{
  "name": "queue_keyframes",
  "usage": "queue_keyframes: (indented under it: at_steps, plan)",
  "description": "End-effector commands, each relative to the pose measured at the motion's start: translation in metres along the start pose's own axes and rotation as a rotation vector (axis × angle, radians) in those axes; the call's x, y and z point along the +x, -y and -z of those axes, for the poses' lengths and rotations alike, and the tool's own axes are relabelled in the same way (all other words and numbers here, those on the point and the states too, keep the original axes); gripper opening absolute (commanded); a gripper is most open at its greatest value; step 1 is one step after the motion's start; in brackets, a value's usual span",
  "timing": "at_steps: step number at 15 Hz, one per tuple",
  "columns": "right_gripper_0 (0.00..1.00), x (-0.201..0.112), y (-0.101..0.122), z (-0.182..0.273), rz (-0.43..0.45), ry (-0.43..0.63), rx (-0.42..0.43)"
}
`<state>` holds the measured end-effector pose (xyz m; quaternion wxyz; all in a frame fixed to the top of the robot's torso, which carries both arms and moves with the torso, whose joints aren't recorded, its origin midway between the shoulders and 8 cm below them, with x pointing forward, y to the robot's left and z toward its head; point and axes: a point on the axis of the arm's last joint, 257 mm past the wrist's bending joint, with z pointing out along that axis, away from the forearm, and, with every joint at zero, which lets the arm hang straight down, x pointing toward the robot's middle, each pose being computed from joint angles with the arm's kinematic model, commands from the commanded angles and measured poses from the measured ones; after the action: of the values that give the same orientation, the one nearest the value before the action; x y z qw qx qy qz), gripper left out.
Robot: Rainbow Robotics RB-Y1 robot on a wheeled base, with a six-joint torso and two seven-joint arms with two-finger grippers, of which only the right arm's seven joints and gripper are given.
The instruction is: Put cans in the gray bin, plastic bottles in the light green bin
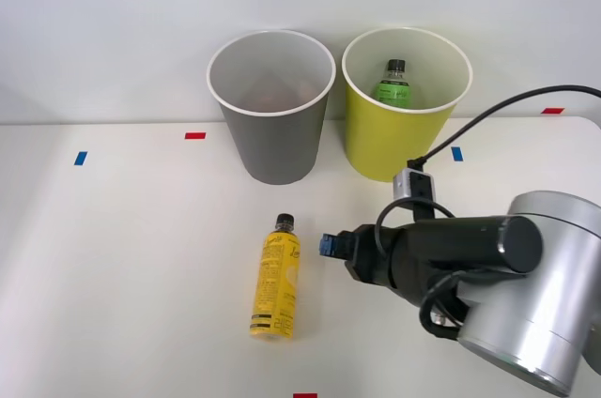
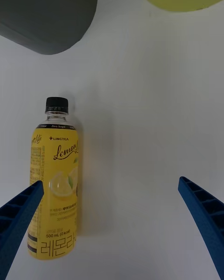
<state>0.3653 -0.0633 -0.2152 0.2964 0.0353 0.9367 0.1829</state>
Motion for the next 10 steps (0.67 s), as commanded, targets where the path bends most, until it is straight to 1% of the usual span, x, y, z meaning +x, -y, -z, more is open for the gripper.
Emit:
queue_keyframes:
  at_steps: [1, 4, 6, 7, 10]
  plan:
    - [1.0, 0.001, -0.021, -0.019, -0.044, -0.062, 0.011]
    - [1.0, 0.0, -0.039, -0.026, -0.057, -0.13, -0.001]
    - [1.0, -0.001, -0.046, -0.03, -0.072, -0.156, -0.002]
    - [1.0, -0.001, -0.05, -0.035, -0.08, -0.17, 0.003]
    - [1.0, 0.0, -0.055, -0.053, -0.058, -0.167, 0.046]
